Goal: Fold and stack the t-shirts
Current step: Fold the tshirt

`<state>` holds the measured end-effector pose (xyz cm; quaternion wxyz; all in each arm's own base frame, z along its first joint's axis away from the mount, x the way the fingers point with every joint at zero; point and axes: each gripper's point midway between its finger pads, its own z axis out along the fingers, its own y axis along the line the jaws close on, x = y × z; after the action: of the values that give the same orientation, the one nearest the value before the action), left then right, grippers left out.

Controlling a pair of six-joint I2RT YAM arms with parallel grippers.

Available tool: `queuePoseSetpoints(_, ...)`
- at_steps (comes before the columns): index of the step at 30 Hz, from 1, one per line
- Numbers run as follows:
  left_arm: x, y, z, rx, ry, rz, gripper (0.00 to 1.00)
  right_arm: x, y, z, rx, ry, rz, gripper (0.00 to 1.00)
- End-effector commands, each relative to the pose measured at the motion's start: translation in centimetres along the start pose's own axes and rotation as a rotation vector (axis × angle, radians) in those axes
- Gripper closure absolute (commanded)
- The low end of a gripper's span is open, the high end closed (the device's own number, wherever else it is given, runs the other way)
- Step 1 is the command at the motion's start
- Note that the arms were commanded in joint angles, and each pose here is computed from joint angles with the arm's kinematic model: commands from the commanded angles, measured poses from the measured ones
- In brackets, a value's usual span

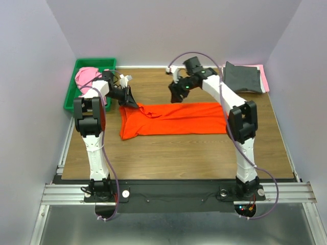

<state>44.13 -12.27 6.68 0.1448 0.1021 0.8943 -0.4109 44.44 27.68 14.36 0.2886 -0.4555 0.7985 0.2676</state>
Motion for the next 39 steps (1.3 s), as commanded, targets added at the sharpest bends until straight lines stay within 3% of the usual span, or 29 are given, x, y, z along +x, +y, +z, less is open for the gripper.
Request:
queuePoseSetpoints(1, -1.1, -2.6, -1.5, 0.036, -0.046, -0.002, 1.0, -5.0, 1.7, 2.6, -0.001, -0.09, -0.156, 0.41)
queuePoseSetpoints(9, -1.8, -2.5, -1.2, 0.033, -0.055, -0.014, 1.0, -5.8, 5.7, 9.3, -0.046, -0.06, -0.208, 0.42)
queuePoseSetpoints(17, -1.9, -2.0, -1.0, 0.031, -0.049, -0.016, 1.0, -6.0, 6.0, 12.3, -0.013, -0.051, -0.225, 0.43)
queuePoseSetpoints(31, -2.2, -1.6, -0.6, 0.031, -0.052, -0.019, 1.0, -5.8, 8.0, 12.7, -0.069, -0.05, -0.252, 0.45)
queuePoseSetpoints(39, -2.5, -1.5, -0.6, 0.024, -0.06, -0.017, 1.0, -5.2, 8.2, 13.2, -0.066, -0.028, -0.282, 0.59)
